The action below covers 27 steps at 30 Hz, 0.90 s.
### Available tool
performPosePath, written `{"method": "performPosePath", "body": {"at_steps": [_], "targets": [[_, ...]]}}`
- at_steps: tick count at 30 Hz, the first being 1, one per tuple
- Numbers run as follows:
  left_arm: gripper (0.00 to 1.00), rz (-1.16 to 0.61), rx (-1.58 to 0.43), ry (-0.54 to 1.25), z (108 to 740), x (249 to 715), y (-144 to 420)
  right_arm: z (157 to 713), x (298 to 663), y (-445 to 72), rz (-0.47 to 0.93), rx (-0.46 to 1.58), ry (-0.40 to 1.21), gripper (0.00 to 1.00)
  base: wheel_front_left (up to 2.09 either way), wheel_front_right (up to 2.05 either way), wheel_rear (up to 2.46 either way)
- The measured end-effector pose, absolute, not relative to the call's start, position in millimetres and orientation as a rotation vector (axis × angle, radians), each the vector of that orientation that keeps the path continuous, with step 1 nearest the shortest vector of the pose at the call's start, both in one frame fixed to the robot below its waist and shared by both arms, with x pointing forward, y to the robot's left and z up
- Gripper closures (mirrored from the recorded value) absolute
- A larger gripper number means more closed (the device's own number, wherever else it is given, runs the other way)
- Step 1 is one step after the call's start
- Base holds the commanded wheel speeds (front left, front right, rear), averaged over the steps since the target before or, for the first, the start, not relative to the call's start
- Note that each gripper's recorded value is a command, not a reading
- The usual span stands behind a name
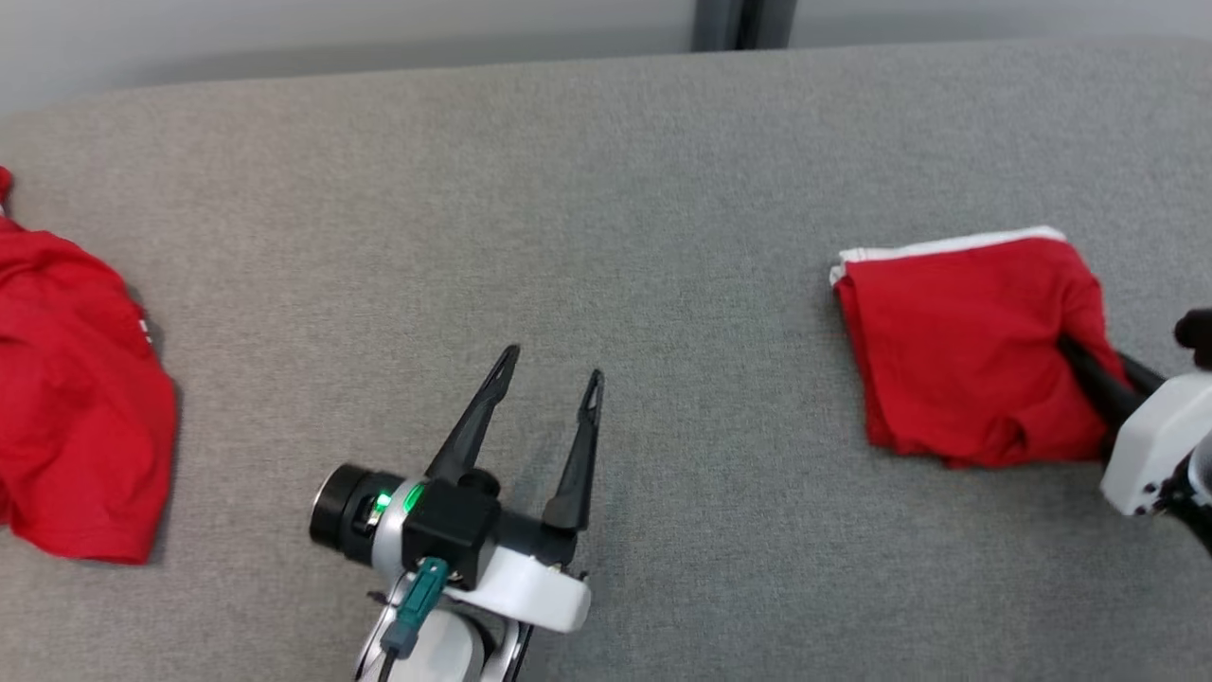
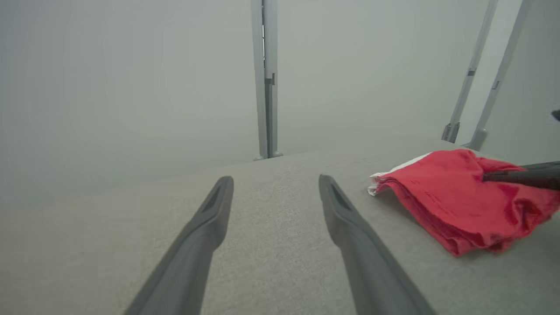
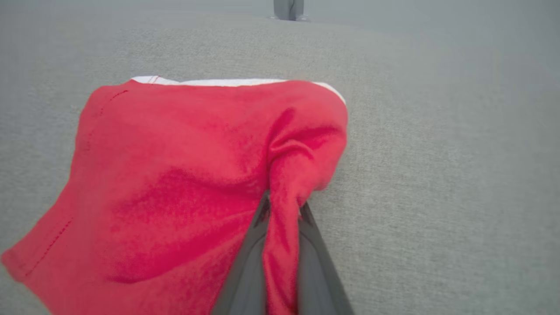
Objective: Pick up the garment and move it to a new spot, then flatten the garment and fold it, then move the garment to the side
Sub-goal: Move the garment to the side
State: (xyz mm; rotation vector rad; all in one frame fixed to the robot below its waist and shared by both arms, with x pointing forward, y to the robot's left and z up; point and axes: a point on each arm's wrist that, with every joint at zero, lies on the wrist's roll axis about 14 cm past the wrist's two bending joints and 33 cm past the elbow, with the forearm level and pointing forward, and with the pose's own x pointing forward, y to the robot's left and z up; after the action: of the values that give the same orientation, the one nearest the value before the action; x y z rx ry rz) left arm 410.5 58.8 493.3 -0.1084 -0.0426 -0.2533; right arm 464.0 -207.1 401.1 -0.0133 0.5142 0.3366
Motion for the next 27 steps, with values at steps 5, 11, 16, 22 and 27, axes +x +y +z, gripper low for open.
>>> {"method": "performPosePath", "body": {"at_steps": [5, 11, 16, 22, 27], "targets": [[0.00, -0.423, -0.088, -0.066, 489, 438, 12, 398, 484, -253, 0.292, -0.119, 0.519, 1.00, 0.00, 0.00, 0.00], [0.00, -0.561, -0.111, -0.077, 475, 465, -30, 386, 500, -314, 0.207, -0.225, 0.546, 1.00, 0.00, 0.00, 0.00], [0.00, -0.633, -0.123, -0.100, 465, 485, -53, 381, 505, -373, 0.124, -0.345, 0.590, 1.00, 0.00, 0.00, 0.00], [0.00, -0.648, -0.138, -0.107, 450, 507, -61, 363, 500, -415, 0.059, -0.422, 0.673, 1.00, 0.00, 0.00, 0.00], [0.00, -0.631, -0.145, -0.098, 440, 516, -58, 364, 505, -441, -0.004, -0.469, 0.687, 1.00, 0.00, 0.00, 0.00]]}}
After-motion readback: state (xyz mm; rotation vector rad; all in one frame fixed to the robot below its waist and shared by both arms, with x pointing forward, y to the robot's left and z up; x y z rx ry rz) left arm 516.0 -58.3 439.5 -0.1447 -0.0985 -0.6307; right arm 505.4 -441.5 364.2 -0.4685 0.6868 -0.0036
